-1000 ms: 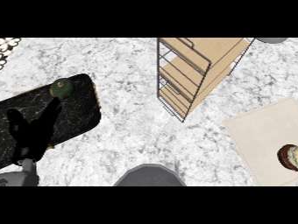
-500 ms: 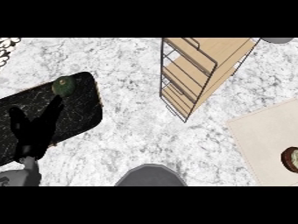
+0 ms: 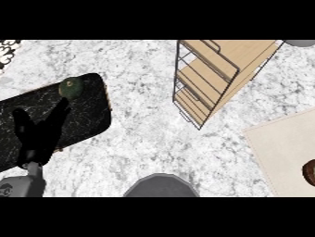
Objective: Pick the lemon from the placemat and place it in the tiered shelf
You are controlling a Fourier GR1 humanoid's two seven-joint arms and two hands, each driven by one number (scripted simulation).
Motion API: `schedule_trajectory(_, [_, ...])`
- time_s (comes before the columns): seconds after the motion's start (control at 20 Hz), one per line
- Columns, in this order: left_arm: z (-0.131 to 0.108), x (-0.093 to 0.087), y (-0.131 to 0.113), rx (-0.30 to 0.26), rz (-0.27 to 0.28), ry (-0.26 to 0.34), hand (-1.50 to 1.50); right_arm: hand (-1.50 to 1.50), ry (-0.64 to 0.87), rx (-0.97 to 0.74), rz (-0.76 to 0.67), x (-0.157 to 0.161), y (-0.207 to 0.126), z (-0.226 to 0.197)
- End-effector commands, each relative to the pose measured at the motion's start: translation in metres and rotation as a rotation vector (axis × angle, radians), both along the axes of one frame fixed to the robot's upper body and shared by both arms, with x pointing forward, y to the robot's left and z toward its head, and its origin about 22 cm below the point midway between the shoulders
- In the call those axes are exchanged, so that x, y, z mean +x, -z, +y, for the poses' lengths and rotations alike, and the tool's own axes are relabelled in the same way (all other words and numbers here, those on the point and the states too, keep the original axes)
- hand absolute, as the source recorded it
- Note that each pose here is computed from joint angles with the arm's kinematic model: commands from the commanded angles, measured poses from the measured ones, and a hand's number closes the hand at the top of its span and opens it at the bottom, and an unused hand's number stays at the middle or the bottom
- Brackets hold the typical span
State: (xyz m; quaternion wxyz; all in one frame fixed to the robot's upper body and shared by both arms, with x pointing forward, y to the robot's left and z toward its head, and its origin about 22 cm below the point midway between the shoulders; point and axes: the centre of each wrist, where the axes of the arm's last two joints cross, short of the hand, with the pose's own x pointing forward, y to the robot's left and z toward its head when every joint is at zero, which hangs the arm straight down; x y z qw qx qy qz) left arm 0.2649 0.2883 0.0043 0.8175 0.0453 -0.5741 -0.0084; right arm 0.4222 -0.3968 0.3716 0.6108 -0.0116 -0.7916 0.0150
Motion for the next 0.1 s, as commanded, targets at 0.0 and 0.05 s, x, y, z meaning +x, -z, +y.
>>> schedule_trajectory(0.0, [-0.008, -0.011, 0.024, -0.048, 0.082, 0.022, 0.00, -1.50, -0.005, 0.012, -0.025, -0.018, 0.008, -0.038])
schedule_trajectory(0.05, [-0.010, -0.004, 0.012, -0.031, 0.074, 0.017, 0.00, -1.50, -0.005, -0.003, -0.009, -0.021, 0.007, -0.043])
